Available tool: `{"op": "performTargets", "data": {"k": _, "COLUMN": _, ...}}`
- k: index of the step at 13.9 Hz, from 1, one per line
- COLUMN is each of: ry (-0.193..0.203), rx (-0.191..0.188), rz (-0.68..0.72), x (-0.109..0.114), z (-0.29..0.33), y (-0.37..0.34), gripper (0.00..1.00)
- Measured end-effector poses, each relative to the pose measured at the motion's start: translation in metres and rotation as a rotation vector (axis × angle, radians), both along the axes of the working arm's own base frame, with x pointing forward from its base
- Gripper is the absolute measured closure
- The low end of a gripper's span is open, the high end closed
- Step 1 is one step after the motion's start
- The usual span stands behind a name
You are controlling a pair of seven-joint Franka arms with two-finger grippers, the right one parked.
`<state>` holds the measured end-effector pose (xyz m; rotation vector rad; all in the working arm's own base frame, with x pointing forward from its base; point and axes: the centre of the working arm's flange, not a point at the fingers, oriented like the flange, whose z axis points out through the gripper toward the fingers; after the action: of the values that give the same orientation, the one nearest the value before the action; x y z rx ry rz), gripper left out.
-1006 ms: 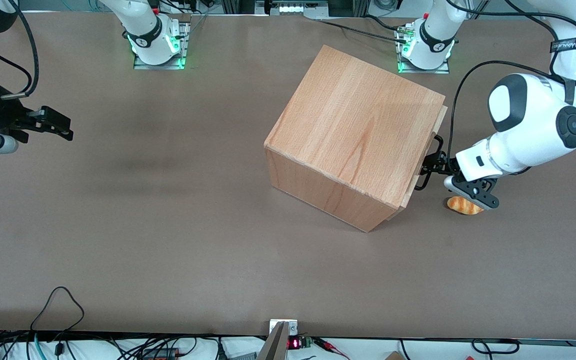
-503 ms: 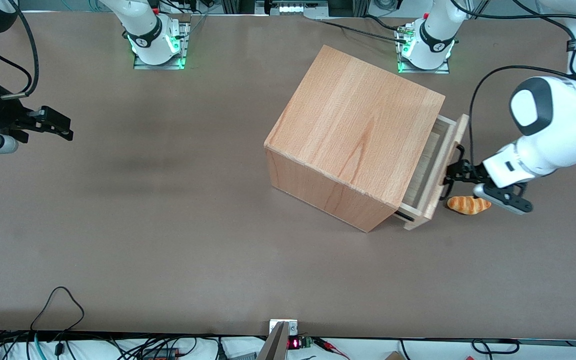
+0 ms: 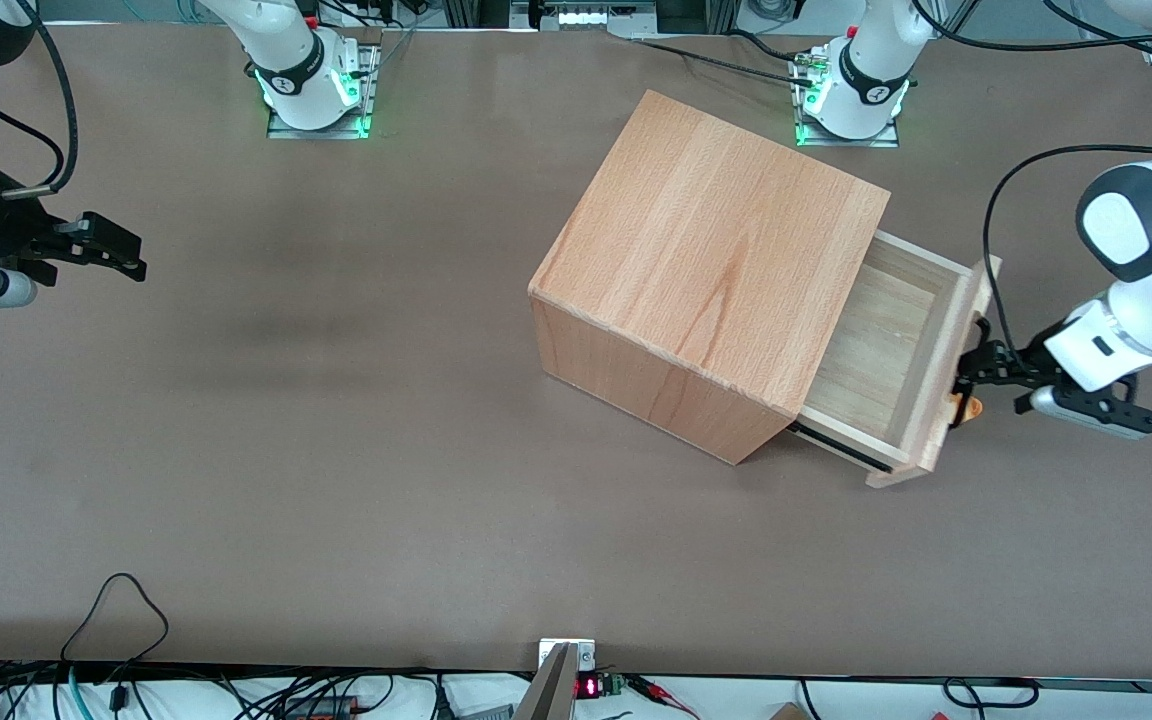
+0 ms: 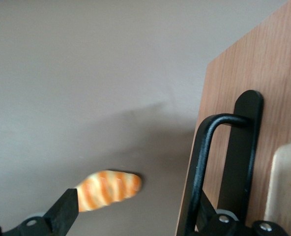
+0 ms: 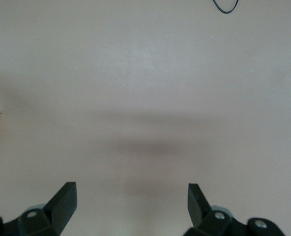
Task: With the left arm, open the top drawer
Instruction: 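Pull the handle away from the cabinet with the left gripper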
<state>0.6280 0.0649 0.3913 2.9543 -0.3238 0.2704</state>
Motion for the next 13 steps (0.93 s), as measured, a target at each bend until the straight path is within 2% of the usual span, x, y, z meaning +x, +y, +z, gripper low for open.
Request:
{"op": "performTargets", "data": {"k": 1, "ry": -0.024, "rx": 0.016, "rz": -0.007, "x": 0.001, "z": 0.001, "y": 0.011, "gripper": 0.00}}
{"op": "performTargets", "data": {"k": 4, "ry": -0.051, "rx": 0.041, "rz": -0.005, "x": 0.001, "z": 0.003, "y": 0.037, "gripper": 0.00}}
{"op": "performTargets", "data": {"k": 13, "ry": -0.078, "rx": 0.074, "rz": 0.014, "x": -0.001, "z": 0.009, "y": 0.078, "gripper": 0.00}}
